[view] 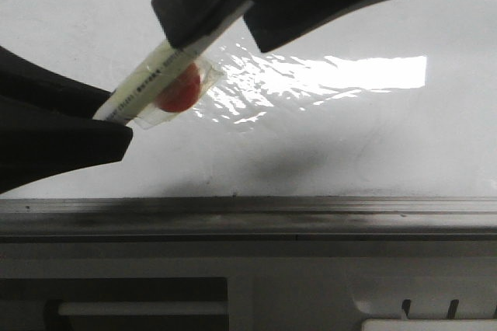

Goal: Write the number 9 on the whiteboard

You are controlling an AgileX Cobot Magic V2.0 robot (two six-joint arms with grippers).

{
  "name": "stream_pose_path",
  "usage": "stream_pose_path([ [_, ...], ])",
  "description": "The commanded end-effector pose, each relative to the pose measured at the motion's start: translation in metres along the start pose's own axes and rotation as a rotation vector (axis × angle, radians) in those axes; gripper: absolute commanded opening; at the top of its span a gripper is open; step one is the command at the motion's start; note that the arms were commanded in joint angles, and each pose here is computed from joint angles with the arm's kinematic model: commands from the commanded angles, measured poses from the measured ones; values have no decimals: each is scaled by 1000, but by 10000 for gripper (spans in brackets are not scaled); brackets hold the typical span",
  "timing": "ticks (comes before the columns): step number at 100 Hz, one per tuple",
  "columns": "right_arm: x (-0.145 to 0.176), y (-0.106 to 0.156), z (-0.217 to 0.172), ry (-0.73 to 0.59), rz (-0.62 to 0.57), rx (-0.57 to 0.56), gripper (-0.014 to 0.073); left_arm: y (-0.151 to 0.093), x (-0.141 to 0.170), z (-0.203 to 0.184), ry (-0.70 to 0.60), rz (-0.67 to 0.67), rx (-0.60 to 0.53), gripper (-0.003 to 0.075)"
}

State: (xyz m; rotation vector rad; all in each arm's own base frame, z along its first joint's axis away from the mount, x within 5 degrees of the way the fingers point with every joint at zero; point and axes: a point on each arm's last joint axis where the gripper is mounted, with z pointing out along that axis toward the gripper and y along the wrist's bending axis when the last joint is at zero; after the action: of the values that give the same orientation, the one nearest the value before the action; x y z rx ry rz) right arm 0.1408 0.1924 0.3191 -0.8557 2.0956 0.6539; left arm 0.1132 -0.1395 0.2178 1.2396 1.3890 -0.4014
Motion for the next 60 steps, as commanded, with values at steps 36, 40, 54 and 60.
stream_pose_path([
  [36, -20, 4, -2, -135, -4, -19, 20, 4, -18, -1, -122, 4, -14, -20],
  [40, -20, 4, -2, -135, -4, -19, -46, 4, -18, -1, -122, 2, -15, -20],
  [54, -20, 4, -2, -135, 4, -22, -76, 4, -18, -1, -122, 0, -16, -11],
  [60, -20, 4, -2, -135, 4, -22, -76, 4, -18, -1, -122, 0, -16, 34],
])
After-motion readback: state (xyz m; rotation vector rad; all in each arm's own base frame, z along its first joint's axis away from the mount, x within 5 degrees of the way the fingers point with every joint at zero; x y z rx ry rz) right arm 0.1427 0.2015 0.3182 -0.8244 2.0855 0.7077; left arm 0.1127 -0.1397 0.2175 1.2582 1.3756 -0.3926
